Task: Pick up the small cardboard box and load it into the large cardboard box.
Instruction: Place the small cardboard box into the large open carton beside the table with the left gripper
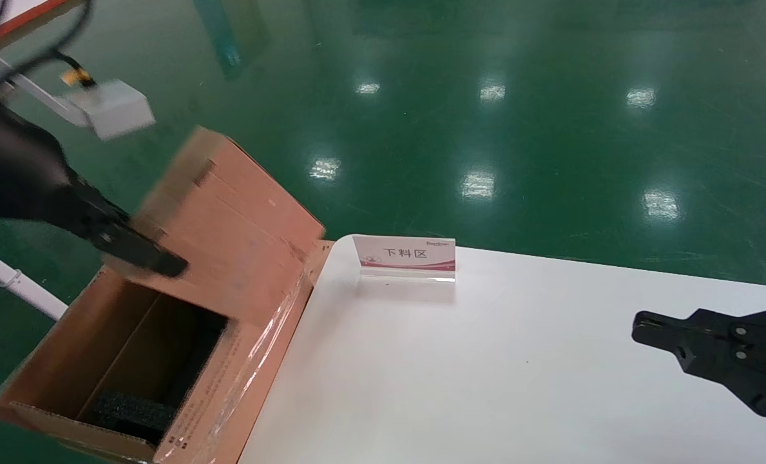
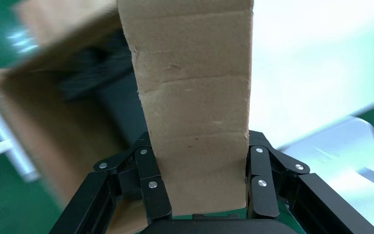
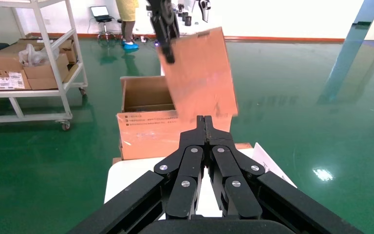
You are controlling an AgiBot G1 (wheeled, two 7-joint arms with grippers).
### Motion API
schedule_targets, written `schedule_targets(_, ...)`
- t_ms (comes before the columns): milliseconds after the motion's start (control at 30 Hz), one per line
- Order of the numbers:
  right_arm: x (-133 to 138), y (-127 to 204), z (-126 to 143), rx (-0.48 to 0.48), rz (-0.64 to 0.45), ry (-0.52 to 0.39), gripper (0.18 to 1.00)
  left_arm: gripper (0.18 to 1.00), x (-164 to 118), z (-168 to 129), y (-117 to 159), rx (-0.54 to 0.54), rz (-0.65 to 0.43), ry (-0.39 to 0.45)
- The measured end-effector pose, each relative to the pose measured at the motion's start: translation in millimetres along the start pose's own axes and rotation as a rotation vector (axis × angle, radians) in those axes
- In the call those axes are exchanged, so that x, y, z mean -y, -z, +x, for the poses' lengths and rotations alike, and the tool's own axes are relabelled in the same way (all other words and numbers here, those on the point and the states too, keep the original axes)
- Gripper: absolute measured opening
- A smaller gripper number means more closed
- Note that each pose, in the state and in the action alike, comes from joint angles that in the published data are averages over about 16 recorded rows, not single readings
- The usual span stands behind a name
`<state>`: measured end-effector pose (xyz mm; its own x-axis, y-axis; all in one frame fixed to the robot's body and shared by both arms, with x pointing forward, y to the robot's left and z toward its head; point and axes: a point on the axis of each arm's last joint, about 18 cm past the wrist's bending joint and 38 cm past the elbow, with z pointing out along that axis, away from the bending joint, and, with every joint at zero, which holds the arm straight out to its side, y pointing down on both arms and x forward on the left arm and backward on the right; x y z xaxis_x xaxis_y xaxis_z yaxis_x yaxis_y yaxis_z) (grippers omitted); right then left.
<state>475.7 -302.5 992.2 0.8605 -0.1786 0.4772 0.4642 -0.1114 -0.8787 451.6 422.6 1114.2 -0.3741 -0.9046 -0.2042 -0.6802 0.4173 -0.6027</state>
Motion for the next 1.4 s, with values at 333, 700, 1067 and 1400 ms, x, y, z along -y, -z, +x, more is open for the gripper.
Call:
schedule_targets(333, 0.0, 0.0, 0.0, 0.0, 0.0, 0.0, 0.191, 0.418, -17.9, -38.8, 21.0, 0.069, 0.002, 0.085)
schedule_targets(700, 0.0, 0.0, 0.0, 0.0, 0.0, 0.0, 0.191, 0.412, -50.1, -60.7, 6.3, 0.08, -0.128, 0.144)
schedule_targets(1067, 0.0, 0.0, 0.0, 0.0, 0.0, 0.0, 0.191, 0.411, -86.1, -78.9, -14.0, 0.096, -0.257, 0.224)
schedule_targets(1400, 0.0, 0.0, 0.0, 0.0, 0.0, 0.0, 0.192, 0.41, -99.5, -87.6, -37.1, 0.103, -0.303, 0.27)
